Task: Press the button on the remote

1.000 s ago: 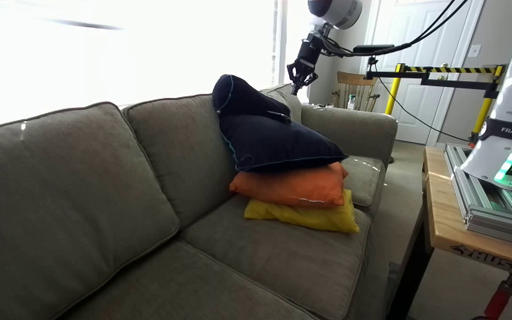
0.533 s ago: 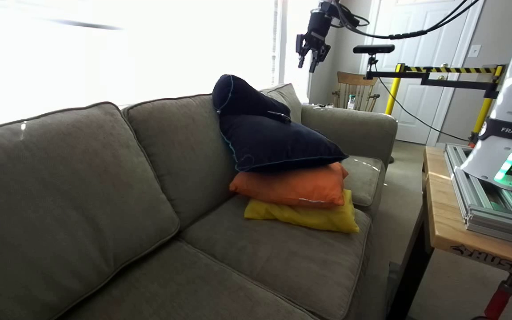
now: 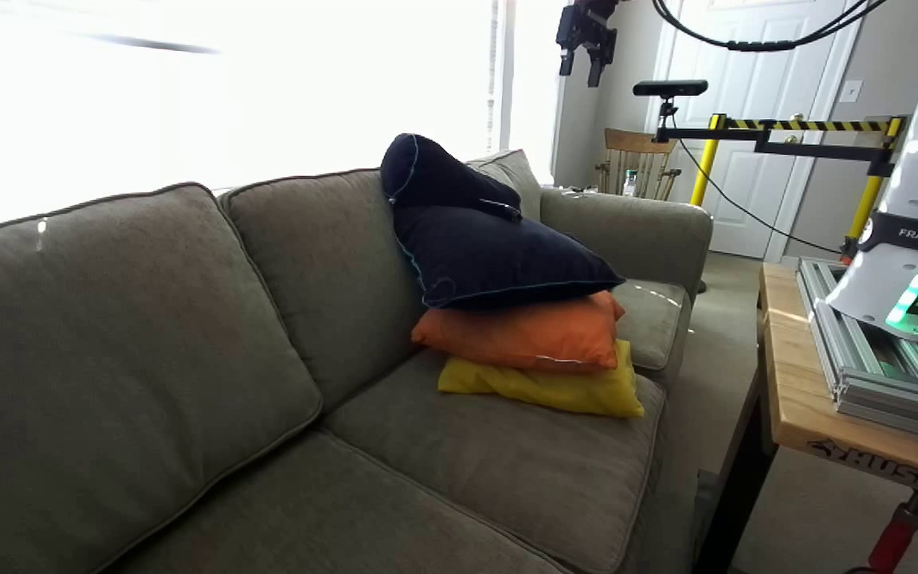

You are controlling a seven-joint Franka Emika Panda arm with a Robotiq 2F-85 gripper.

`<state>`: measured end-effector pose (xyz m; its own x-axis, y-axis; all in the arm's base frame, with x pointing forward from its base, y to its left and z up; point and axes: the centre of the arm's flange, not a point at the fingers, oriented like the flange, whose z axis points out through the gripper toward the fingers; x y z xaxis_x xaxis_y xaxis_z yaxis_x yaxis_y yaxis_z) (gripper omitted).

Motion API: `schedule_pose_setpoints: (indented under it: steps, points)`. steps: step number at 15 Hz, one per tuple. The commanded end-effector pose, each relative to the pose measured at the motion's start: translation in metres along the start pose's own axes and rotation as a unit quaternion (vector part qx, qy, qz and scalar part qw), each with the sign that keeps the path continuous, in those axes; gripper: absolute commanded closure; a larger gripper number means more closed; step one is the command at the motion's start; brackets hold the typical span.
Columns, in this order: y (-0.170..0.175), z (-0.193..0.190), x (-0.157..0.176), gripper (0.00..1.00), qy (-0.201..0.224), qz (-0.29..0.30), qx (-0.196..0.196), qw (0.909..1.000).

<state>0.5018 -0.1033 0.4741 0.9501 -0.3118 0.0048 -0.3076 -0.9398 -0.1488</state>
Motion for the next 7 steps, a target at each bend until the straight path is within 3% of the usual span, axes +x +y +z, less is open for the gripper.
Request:
schedule_pose_setpoints:
  steps: [1, 4, 7]
  points:
    - [0.0043, -0.0208, -0.0093, 0.00, -0.001, -0.054, -0.025, 0.9982]
    - [0.0063, -0.0283, -0.0127, 0.00, 0.006, -0.082, -0.034, 0.9961]
    - [0.0037, -0.0222, -0.0071, 0.00, 0.011, -0.065, -0.026, 0.9975]
